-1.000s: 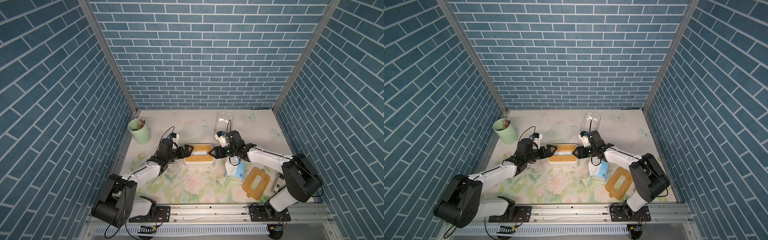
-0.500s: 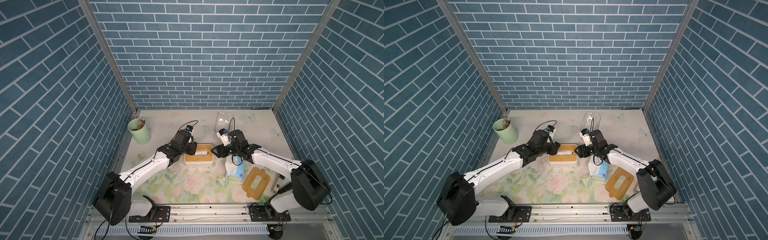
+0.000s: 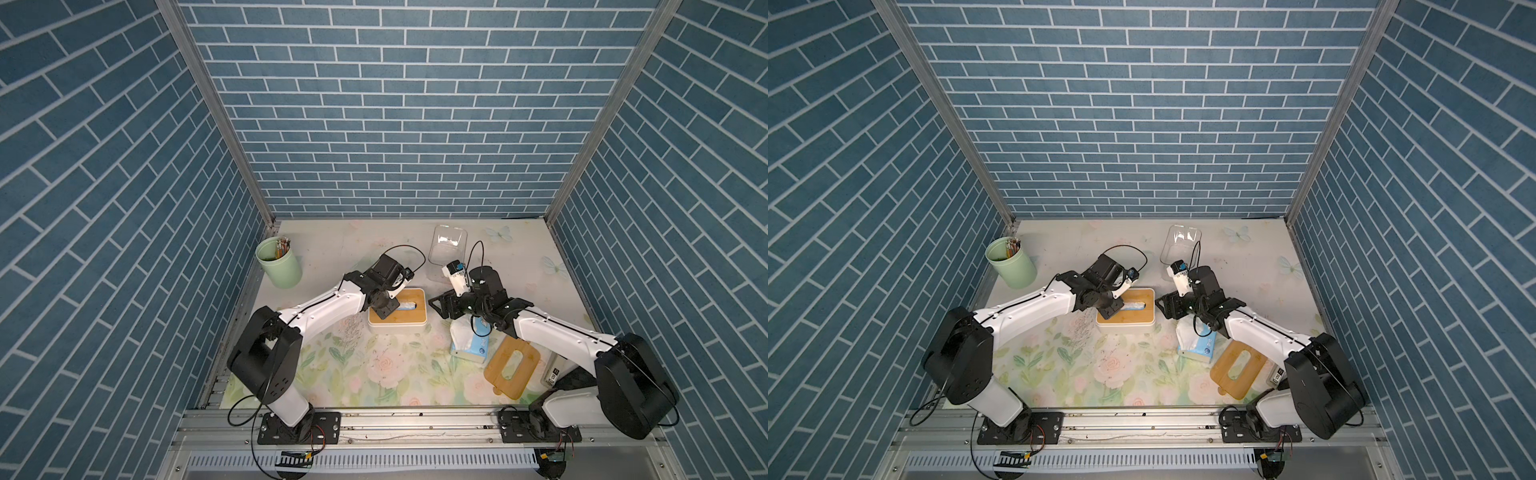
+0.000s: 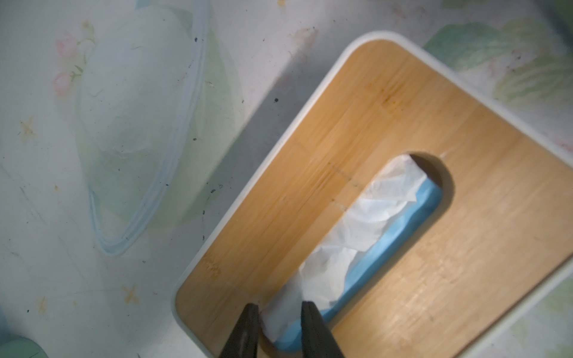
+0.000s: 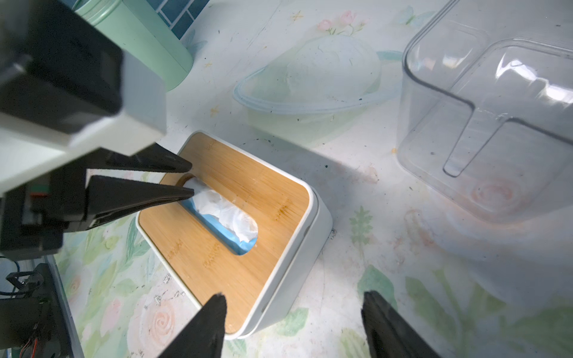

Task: Put the tissue paper into the tissue box
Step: Pull the paper towel from the tissue box.

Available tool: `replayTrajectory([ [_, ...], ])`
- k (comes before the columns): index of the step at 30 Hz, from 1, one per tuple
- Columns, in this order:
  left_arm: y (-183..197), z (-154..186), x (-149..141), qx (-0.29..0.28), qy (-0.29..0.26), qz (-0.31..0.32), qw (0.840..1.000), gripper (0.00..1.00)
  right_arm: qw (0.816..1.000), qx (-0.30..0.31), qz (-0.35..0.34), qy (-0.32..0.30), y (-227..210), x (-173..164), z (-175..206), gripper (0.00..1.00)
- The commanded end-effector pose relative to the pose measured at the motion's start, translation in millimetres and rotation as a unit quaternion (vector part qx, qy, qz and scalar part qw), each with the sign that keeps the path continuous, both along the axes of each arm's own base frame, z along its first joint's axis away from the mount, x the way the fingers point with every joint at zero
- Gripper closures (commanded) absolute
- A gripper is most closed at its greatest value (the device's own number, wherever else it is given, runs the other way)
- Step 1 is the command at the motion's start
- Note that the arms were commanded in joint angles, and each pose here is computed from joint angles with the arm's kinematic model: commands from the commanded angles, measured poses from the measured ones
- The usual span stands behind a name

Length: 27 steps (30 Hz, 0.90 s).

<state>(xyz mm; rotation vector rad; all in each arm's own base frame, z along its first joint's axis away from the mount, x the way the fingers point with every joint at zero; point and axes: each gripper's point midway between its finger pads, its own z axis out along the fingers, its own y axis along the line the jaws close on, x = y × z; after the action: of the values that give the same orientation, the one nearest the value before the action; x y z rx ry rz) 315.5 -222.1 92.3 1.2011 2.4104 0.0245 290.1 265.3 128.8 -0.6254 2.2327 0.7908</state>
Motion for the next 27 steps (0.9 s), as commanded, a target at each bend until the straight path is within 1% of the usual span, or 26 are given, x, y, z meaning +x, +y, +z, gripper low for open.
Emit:
replayTrajectory([
  [1, 1.5, -7.7, -8.1, 0.029, 0.022, -0.033, 0.999, 0.72, 1.0, 0.007, 0.012, -0.015, 1.1, -0.5, 4.0, 0.27],
  [7, 0.6, -14.0, -5.6, 0.037, 0.027, -0.034, 0.998, 0.73, 1.0, 0.008, 0.011, -0.012, 0.7, -0.8, 2.3, 0.27],
  [16, -4.3, -18.8, -8.4, 0.031, 0.041, -0.044, 0.998, 0.87, 1.0, 0.006, 0.009, -0.008, -1.0, -2.0, -2.0, 0.27],
  [18, -5.0, -18.1, -9.6, 0.029, 0.044, -0.047, 0.998, 0.92, 1.0, 0.006, 0.008, -0.007, -1.4, -2.0, -2.5, 0.27],
  [23, -2.4, -20.1, -6.6, 0.04, 0.039, -0.045, 0.997, 0.95, 1.0, 0.006, 0.009, -0.005, -0.6, -2.3, -4.0, 0.27],
  [25, -2.9, -21.1, -3.3, 0.043, 0.038, -0.042, 0.997, 1.0, 1.0, 0.008, 0.009, -0.005, -0.2, -1.7, -4.2, 0.27],
  [27, -5.2, -14.9, 1.2, 0.037, 0.028, -0.036, 0.998, 1.0, 1.0, 0.009, 0.01, -0.003, 0.4, -2.0, -5.4, 0.27],
])
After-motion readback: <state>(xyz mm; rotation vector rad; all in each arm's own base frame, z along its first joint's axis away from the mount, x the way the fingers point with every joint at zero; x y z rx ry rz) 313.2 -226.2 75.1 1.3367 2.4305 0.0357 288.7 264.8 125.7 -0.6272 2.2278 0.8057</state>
